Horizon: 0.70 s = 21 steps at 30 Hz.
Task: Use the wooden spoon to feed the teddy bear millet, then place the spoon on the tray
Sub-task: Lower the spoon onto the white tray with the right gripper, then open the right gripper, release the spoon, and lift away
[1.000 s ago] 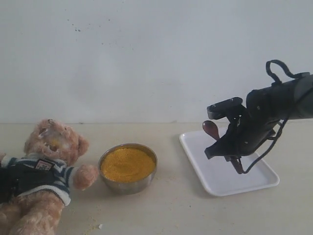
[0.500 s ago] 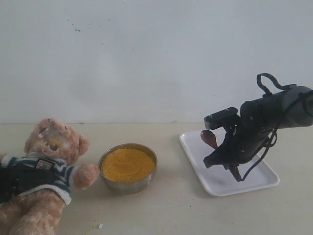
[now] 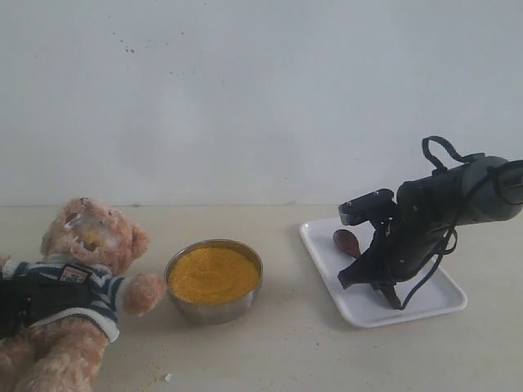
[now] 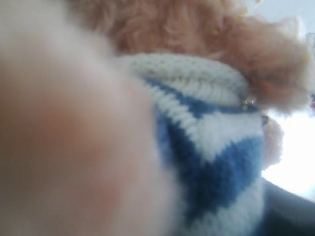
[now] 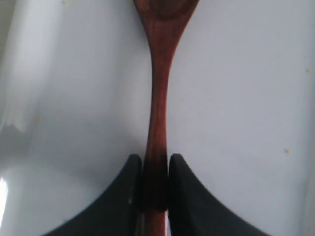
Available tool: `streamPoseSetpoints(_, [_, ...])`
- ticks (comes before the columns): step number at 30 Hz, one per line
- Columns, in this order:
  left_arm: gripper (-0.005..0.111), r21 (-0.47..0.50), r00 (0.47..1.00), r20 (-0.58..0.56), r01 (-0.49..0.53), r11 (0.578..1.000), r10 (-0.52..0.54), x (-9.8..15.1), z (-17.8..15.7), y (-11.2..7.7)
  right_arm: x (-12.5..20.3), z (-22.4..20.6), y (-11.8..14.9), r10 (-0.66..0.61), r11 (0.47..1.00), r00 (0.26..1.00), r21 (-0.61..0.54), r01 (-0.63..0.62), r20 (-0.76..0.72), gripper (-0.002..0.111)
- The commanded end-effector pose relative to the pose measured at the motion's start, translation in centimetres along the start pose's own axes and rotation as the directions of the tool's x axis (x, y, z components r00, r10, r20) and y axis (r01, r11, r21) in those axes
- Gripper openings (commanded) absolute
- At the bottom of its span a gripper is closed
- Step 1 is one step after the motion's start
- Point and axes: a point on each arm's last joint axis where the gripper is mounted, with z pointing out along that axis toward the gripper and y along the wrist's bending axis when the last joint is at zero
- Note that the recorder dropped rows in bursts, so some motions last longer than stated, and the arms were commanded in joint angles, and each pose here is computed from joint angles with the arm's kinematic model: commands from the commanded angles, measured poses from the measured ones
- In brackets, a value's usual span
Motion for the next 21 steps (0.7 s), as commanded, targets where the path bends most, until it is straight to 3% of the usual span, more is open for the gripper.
streamPoseSetpoints(1, [0.004, 0.030, 1.000, 0.019, -0.013, 0.999, 0.012, -0.4, 0.1, -0.4, 0.2, 0.3, -0.2, 0.008, 1.000, 1.000, 0.004, -0.008, -0.007, 0.004])
streamPoseSetpoints(6, [0.004, 0.030, 1.000, 0.019, -0.013, 0.999, 0.012, -0.4, 0.1, -0.4, 0.2, 0.3, -0.2, 0.008, 1.000, 1.000, 0.004, -0.008, -0.009, 0.026])
streamPoseSetpoints(11, [0.004, 0.030, 1.000, 0.019, -0.013, 0.999, 0.012, -0.4, 0.1, -0.4, 0.3, 0.3, -0.2, 0.008, 1.000, 1.000, 0.004, -0.008, -0.024, 0.039])
streamPoseSetpoints(21, [0.004, 0.030, 1.000, 0.019, -0.009, 1.000, 0.008, -0.4, 0.1, -0.4, -0.6, -2.3, -0.6, 0.003, 1.000, 1.000, 0.018, -0.003, 0.003, 0.042])
